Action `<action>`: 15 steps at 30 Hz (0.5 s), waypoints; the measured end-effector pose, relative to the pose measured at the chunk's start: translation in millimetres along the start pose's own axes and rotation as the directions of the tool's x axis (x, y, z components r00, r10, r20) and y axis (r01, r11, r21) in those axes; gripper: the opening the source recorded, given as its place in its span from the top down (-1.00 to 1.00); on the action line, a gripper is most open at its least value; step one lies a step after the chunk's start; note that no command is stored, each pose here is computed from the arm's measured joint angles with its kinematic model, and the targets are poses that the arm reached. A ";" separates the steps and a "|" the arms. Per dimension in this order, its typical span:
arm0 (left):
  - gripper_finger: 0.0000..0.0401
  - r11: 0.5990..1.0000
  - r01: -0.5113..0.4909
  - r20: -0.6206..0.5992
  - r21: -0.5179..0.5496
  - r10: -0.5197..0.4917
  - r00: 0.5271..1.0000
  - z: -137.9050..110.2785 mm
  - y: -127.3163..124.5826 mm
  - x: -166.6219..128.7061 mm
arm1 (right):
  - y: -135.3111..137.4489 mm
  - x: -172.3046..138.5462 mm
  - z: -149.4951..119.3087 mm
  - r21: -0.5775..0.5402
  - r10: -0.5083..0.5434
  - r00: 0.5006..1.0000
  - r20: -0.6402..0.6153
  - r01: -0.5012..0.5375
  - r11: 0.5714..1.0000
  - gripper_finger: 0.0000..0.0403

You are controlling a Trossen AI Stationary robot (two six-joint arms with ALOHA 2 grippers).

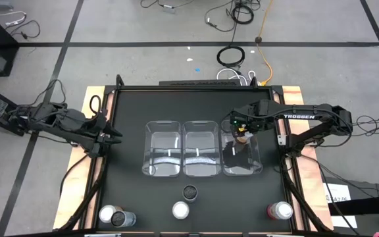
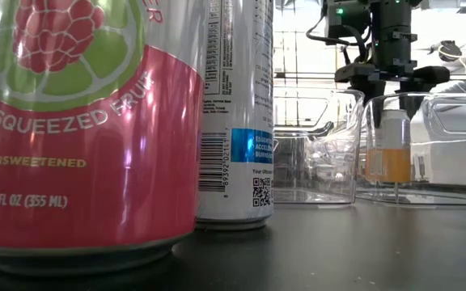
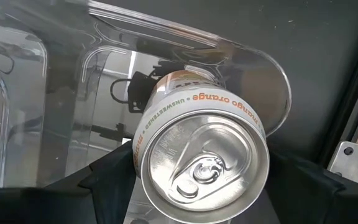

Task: Sort soda cans
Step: Put the right yellow-white soda can into the right transparent bin

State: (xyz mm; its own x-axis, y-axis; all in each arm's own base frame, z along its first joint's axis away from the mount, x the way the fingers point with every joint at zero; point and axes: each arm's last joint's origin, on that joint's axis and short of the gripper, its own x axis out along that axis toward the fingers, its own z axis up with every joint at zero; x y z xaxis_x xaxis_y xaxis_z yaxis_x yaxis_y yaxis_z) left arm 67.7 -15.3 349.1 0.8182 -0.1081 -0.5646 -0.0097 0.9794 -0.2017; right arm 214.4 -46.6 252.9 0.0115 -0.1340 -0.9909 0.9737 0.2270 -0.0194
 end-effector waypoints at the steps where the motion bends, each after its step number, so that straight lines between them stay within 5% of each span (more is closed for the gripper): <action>1: 0.36 1.000 0.001 0.001 0.000 -0.001 1.000 0.0 0.0 -0.1 | 0.0 0.0 0.0 0.000 0.000 1.000 0.000 0.000 1.000 -0.47; 15: 0.36 1.000 0.000 0.000 0.000 0.000 1.000 0.0 0.0 -0.1 | 0.0 0.0 0.0 -0.001 0.000 1.000 0.001 0.000 1.000 -0.59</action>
State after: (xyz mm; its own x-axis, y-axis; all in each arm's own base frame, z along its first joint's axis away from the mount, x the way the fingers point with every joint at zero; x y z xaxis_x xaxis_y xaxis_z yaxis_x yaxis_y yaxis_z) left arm 67.7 -15.3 349.2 0.8184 -0.1084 -0.5643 -0.0094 0.9794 -0.2018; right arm 214.4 -46.7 252.9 0.0113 -0.1351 -0.9908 0.9736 0.2275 -0.0199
